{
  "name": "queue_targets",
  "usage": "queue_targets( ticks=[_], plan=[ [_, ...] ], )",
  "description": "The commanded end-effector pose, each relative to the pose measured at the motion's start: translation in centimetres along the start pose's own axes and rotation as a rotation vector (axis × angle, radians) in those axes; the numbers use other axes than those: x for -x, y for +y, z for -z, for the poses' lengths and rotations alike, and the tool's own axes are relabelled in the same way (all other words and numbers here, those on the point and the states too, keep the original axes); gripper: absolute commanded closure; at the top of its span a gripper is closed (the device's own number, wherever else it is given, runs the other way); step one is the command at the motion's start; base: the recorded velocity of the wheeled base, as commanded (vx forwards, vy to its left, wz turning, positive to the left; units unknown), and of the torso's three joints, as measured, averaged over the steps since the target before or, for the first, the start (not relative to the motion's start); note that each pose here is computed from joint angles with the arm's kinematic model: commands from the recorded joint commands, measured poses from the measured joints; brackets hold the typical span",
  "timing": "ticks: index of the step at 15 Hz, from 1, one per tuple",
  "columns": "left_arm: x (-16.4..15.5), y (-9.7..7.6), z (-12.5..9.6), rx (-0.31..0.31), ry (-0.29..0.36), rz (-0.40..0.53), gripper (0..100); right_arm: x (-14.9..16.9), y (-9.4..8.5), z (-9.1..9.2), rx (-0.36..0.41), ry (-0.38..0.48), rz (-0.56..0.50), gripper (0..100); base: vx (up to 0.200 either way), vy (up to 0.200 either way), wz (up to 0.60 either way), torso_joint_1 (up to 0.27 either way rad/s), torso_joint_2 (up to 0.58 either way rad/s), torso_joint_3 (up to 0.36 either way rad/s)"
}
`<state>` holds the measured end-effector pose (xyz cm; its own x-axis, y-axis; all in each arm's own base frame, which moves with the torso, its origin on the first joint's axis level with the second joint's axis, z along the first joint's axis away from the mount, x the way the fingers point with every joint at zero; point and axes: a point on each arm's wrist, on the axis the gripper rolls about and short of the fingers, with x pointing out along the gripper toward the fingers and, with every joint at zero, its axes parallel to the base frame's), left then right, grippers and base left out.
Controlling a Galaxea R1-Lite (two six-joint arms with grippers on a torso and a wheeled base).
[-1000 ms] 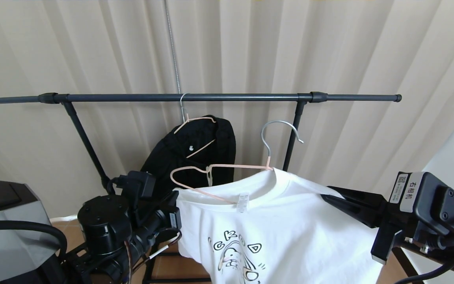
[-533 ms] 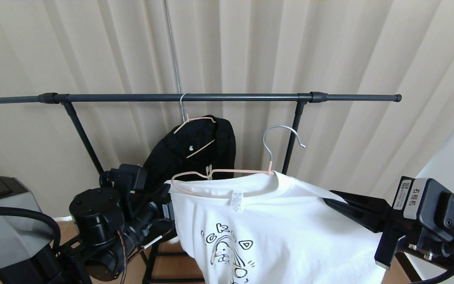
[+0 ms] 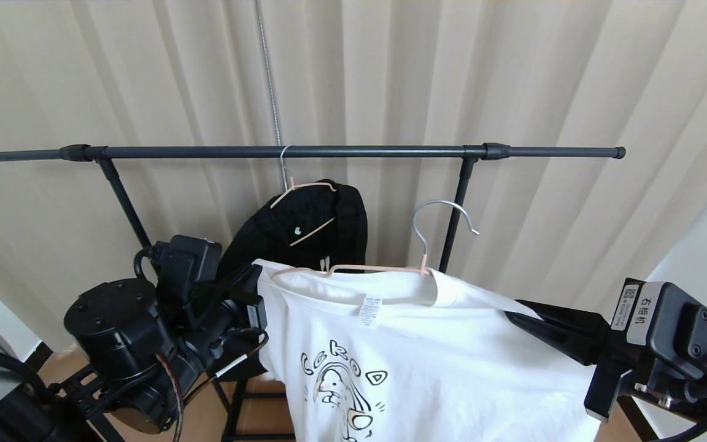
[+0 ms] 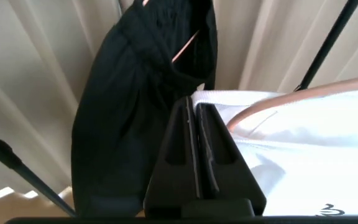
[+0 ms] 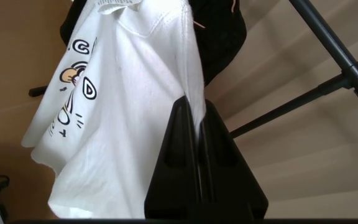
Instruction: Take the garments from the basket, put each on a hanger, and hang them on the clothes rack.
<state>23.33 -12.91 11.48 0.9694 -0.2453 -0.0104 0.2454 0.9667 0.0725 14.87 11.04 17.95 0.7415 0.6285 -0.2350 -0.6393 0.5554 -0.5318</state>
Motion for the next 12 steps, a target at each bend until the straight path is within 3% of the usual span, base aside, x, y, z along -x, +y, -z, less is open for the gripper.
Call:
queue_targets(
  ticks=[1,5,12],
  plan=[
    [0.8,-0.8,-1.1,-0.003,-0.041,0.036,100,-0.2,0.1,0.1,0.000,0.006,-0.004,100,0.000,0.000,0.00,0.000,0.00,0.000],
    [2.2,-3.5,-1.6,-0.035,-0.056,0.117,100,-0.9,0.1,0.2,-0.002,0.019,-0.007,100,0.000,0.000,0.00,0.000,0.00,0.000],
    [3.9,-5.6,-2.8,-0.046,-0.075,0.206,100,-1.6,0.2,0.5,-0.005,0.039,-0.021,100,0.000,0.000,0.00,0.000,0.00,0.000]
  ],
)
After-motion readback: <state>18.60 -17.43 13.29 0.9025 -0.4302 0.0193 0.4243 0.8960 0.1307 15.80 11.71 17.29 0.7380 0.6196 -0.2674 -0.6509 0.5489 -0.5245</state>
